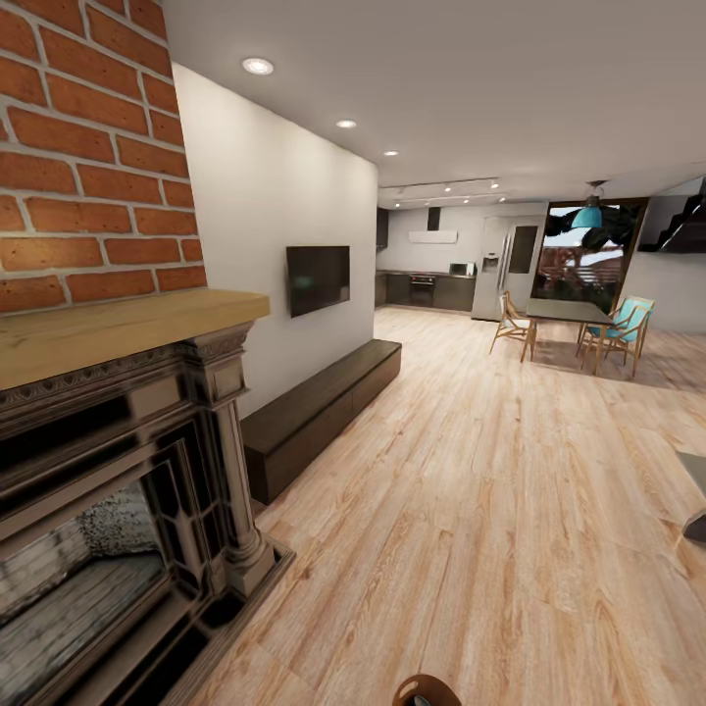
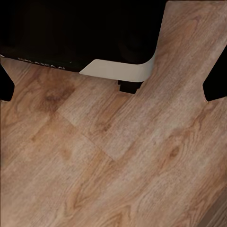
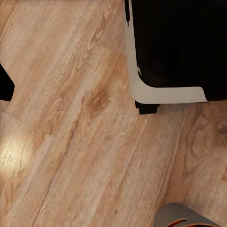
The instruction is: Put the three can of soda from the living room inside the tash can in the kitchen.
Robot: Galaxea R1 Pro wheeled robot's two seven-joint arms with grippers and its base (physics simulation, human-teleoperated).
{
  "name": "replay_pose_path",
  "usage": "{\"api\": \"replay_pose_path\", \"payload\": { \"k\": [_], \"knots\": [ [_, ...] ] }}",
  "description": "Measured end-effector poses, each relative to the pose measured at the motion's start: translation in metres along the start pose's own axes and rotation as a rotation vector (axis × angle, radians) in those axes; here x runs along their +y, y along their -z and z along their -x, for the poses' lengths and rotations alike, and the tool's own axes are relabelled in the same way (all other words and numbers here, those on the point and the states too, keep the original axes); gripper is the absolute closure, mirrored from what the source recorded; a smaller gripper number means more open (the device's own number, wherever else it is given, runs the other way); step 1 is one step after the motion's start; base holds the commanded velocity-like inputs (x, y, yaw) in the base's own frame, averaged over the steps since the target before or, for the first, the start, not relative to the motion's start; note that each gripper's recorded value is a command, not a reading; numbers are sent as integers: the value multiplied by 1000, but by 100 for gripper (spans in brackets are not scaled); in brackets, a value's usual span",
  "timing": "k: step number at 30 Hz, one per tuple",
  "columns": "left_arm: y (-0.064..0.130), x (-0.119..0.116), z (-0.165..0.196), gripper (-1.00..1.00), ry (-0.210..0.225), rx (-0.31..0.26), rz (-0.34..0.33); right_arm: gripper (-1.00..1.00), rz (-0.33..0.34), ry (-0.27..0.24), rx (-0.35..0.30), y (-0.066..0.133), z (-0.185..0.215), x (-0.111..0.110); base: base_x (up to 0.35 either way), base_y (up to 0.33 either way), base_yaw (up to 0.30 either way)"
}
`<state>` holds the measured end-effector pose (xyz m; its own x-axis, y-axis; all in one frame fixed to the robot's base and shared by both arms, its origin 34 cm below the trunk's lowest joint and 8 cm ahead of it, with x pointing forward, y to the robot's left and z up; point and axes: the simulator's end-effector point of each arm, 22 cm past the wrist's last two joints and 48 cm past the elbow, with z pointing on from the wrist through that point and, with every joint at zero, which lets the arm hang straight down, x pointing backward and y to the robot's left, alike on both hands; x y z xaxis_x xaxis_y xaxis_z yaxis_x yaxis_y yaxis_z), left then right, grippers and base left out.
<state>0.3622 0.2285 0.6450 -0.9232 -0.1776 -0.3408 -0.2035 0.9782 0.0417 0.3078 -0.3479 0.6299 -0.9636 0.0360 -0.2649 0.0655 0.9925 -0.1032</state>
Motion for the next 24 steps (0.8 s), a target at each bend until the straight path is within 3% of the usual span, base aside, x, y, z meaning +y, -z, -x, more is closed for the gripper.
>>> {"api": "replay_pose_path", "payload": {
  "k": [3,8,24],
  "knots": [
    [-1,15,-18,-100,-7,31,29,-100,0,-1,-1,0,0,0,0,0,0],
    [-2,22,-26,-100,-9,45,41,-100,0,-1,0,0,0,0,0,0,0],
    [-2,24,-29,-100,-10,50,44,-100,0,-1,0,0,0,0,0,0,0]
  ]
}}
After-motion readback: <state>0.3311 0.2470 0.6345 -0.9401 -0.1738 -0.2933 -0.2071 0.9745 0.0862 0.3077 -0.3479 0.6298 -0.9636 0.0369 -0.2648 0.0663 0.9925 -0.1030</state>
